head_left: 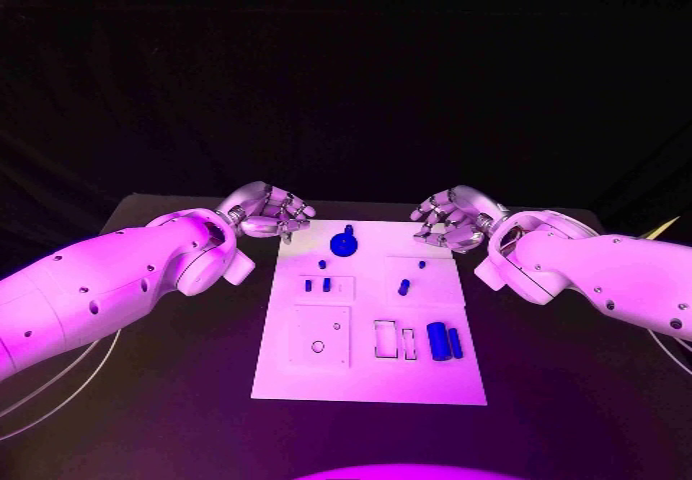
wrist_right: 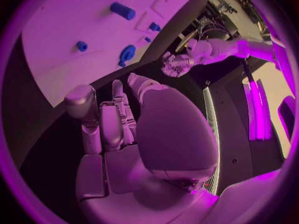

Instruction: Assemble the parts on the task board

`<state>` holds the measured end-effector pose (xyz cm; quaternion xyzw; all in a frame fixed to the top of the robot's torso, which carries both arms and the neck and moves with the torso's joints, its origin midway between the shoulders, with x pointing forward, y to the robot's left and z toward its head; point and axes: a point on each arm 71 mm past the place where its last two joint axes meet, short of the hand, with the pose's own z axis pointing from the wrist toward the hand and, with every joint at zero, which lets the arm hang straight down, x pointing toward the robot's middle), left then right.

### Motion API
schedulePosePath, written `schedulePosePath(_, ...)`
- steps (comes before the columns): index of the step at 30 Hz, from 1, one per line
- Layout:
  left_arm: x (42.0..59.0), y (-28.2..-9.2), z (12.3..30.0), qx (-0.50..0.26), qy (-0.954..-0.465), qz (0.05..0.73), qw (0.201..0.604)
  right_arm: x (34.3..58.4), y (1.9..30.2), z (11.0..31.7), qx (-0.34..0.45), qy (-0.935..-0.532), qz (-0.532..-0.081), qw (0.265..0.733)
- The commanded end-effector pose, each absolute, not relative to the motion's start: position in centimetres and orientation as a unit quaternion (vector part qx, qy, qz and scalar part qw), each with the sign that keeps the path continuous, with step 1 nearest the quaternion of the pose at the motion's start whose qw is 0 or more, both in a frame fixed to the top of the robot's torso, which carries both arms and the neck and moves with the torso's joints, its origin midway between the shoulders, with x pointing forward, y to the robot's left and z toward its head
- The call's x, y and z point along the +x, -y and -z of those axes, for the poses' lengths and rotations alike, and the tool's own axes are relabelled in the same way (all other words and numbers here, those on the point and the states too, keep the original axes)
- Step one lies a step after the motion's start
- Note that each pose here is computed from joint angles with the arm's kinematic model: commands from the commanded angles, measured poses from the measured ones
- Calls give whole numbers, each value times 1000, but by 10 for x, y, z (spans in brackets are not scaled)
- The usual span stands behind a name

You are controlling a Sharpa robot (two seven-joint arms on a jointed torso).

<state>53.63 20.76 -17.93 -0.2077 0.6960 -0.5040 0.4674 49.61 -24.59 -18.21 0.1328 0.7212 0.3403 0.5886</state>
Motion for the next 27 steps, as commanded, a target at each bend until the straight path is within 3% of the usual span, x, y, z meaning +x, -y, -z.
schedulePosePath(1,533,-216,174,-258,-668,542,440,496,247,184,55,-740,-306,596)
schedulePosePath(12,522,-243,170,-359,-608,602,374,494,242,188,-111,-741,-201,631)
schedulePosePath(27,513,-252,168,-379,-592,601,379,489,228,206,-166,-748,-163,622)
